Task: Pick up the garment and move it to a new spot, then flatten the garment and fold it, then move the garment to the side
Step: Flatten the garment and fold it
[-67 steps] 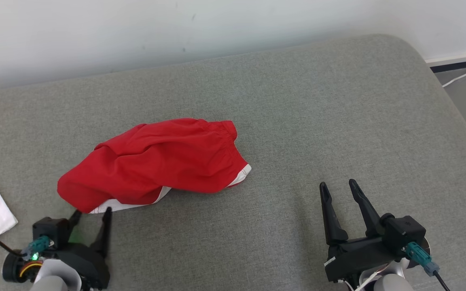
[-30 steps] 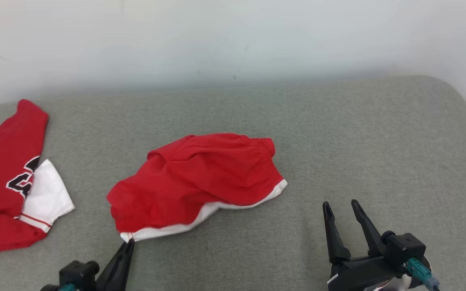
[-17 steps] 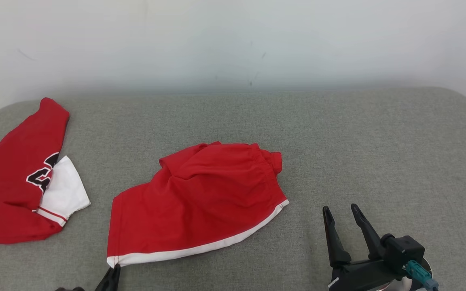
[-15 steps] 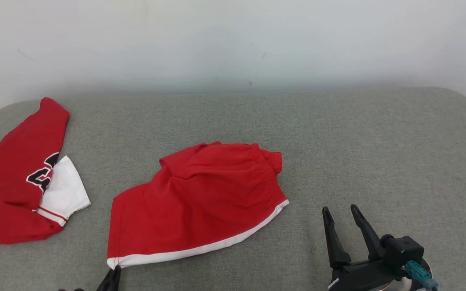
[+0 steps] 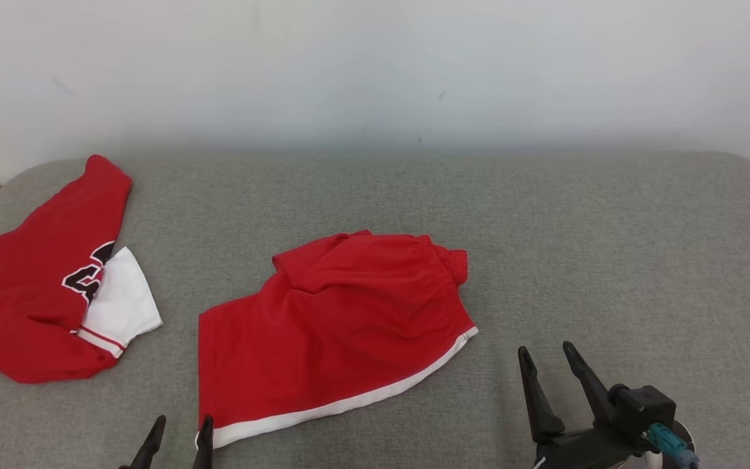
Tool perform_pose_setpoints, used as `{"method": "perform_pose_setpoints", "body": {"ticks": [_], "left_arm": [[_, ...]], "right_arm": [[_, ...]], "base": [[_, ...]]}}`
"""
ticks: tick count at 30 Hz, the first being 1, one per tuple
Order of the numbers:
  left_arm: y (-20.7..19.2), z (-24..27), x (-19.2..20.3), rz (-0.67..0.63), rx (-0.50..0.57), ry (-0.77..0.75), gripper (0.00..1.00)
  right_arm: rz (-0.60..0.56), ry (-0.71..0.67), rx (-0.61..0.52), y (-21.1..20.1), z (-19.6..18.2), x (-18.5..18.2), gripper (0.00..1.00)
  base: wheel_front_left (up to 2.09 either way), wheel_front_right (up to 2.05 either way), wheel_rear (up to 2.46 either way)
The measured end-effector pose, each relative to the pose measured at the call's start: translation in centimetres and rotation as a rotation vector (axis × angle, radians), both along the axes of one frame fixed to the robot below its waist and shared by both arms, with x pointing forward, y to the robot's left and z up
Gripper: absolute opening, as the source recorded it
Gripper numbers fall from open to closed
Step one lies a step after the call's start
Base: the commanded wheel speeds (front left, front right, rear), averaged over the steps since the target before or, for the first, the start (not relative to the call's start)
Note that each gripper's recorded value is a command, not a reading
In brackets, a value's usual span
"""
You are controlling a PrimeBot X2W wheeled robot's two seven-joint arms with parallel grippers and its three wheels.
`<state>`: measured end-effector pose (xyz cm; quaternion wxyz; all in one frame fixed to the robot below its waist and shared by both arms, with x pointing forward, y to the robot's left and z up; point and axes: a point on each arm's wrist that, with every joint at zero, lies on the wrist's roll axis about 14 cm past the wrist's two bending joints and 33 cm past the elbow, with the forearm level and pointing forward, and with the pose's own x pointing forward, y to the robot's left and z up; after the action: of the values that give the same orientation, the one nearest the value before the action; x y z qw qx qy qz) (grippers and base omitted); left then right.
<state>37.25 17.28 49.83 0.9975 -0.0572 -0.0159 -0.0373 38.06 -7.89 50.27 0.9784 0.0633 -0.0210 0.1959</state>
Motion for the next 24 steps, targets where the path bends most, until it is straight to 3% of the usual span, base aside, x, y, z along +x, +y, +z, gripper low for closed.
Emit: {"method": "perform_pose_setpoints", "body": {"ticks": [13, 24], "left_arm": [[1.0, 3.0, 0.1, 0.077, -0.015, -0.099, 1.00], [2.8, 2.8, -0.5, 0.133, -0.018, -0.099, 1.00]], "right_arm": [[0.130, 0.053, -0.161, 1.7, -2.1, 1.3, 1.00], [0.248, 0.162, -0.309, 3.1, -5.2, 3.3, 1.00]], "base": [[0.00, 0.00, 0.00], [0.00, 0.00, 0.00]]}}
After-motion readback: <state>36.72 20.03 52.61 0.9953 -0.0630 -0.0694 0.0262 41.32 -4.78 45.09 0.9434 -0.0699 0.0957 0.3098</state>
